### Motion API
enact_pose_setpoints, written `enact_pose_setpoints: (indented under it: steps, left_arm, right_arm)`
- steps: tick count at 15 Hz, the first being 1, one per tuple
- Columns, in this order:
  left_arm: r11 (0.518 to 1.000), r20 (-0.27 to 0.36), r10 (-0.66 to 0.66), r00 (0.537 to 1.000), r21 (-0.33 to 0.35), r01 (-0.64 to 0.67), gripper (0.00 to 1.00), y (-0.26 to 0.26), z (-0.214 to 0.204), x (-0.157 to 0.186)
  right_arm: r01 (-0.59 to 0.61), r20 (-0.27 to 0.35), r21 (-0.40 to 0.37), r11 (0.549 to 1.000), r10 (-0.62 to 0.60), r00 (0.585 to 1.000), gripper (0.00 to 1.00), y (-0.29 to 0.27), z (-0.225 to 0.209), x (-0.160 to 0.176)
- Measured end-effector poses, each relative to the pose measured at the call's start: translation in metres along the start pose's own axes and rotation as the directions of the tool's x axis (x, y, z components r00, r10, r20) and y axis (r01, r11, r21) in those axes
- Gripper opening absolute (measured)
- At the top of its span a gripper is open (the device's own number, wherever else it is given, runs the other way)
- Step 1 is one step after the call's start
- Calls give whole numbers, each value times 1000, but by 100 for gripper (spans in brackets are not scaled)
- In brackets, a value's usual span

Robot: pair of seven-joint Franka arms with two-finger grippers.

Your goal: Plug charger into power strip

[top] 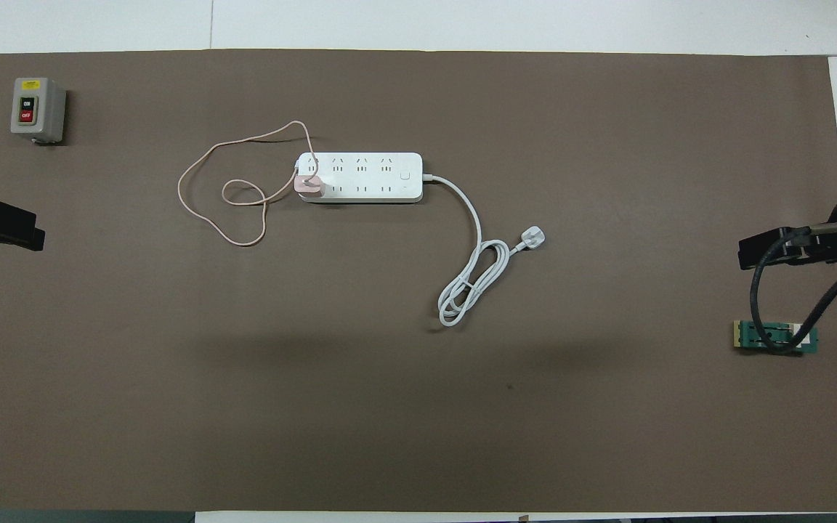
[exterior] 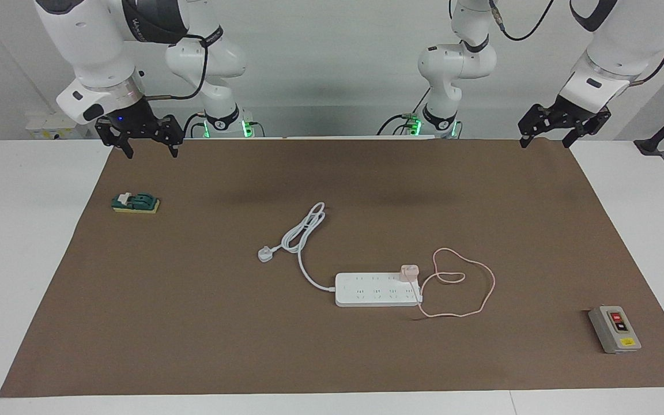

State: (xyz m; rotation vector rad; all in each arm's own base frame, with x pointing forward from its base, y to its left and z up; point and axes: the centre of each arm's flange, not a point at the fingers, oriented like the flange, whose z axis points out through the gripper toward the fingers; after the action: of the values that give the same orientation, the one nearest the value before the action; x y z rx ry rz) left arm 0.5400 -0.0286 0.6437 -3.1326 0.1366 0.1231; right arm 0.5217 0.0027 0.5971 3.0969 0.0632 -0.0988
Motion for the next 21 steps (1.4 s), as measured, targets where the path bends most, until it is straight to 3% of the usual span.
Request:
enact_pose_setpoints:
  steps: [13,21]
  left_arm:
    - [1000,-13,-9,1000,2,9,100,-5,-1,1]
    - [1000,13,-1,1000,3,1,100,-1,11,9]
  right_arm:
    - [0,0,0,1000,0,1000,100,0,0,0]
    - [-2,0,0,1000,2,1000,100,1,0,0]
